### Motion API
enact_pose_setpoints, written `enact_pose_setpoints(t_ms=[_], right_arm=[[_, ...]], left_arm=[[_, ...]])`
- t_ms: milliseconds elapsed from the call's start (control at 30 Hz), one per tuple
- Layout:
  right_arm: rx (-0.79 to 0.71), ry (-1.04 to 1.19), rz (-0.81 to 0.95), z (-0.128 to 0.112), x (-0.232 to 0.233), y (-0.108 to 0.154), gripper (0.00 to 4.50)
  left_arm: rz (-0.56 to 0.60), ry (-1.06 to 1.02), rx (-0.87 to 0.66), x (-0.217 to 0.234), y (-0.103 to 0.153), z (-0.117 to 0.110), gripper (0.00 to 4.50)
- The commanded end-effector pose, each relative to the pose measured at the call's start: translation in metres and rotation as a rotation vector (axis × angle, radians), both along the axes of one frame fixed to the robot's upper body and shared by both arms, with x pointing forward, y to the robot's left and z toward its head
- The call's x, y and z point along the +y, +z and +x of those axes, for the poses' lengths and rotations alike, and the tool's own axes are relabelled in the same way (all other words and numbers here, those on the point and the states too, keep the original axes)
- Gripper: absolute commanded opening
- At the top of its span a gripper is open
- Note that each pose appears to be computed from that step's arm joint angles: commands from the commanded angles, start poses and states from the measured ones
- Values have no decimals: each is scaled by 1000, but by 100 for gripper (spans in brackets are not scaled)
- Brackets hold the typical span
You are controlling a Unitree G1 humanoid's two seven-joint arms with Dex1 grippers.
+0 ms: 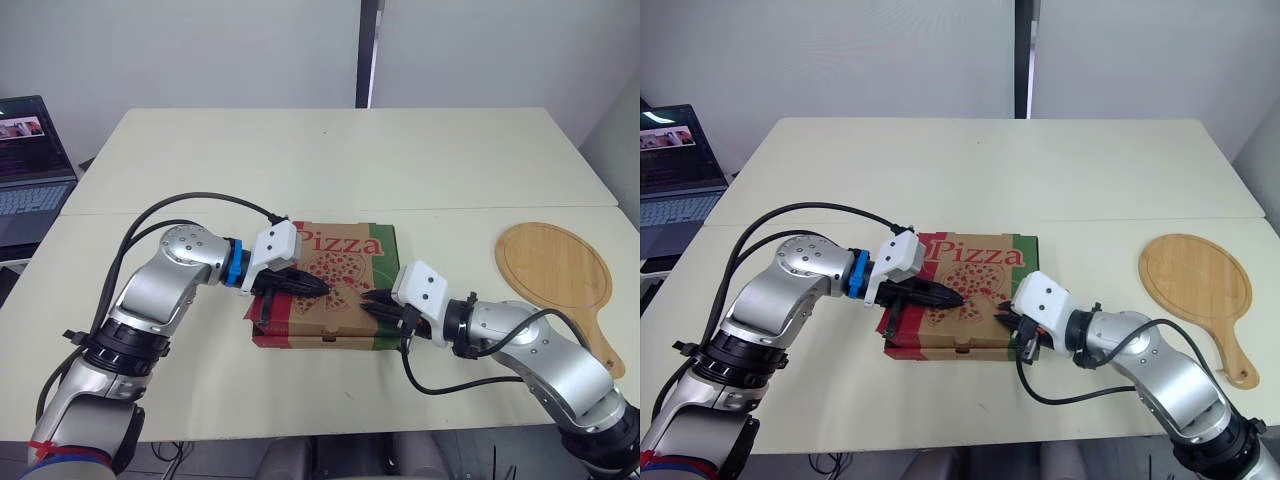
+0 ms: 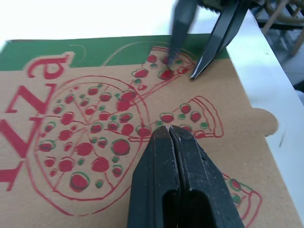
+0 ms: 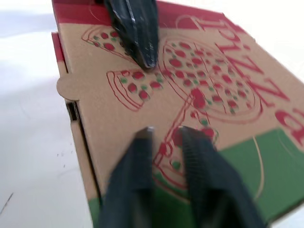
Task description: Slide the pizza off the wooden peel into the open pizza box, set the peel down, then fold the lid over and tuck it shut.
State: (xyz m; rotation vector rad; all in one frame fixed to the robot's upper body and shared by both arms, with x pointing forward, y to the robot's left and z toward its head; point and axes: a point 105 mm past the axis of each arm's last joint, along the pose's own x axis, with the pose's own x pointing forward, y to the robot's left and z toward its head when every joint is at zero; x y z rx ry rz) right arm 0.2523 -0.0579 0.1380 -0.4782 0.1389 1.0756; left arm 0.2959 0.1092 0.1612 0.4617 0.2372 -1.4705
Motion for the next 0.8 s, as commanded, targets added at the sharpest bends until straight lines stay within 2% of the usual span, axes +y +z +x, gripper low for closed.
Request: enact_pose_setpoints(t_ms=[33,133,233,400,600,800], right_arm=[[-26,35,-2,0,5,2,6],[-28,48,-4,-1,7,2,6],[-29,53,-5,0,7,2,6],[-29,59,-6,-1,7,1,6],[-22,69,-8,-2,8,0,6],[-21,85,-9,-2,10,0,6]], left_arm=[[-106,51,-41,14,32,0,0],[-58,120,-34,42,39,2,0],[101,207,-36,86,29,4,0],[238,208,55,115,16,-11,0],[227,133,118,96,-1,-28,0],[184,96,131,77,-8,-28,0]])
